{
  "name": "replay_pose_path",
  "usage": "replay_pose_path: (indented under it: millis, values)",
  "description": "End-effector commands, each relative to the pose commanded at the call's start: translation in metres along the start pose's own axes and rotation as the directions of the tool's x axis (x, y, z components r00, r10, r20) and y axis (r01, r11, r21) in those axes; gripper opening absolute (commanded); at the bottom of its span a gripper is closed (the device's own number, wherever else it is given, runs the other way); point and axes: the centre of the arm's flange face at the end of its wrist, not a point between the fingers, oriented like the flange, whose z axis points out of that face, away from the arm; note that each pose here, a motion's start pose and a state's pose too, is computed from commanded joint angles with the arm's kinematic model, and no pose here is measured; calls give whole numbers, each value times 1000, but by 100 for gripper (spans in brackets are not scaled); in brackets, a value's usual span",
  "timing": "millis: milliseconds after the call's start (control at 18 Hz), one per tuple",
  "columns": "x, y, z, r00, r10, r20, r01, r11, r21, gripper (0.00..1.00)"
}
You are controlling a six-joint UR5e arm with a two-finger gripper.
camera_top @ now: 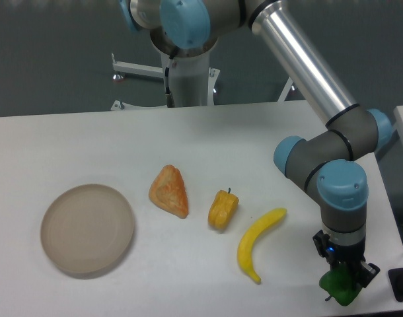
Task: Place the green pepper on the table
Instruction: 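Lift the held green pepper up and carry it toward the yellow pepper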
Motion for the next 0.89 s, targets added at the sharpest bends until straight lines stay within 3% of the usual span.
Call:
replay_pose_path:
  millis: [278,667,889]
  values:
    - [13,-4,-5,1000,7,-24,-7,1000,-1,44]
    - [47,5,-58,994,7,-108,-5,1000,13,44]
    - [70,33,-78,981,-1,-194,2,1000,5,44]
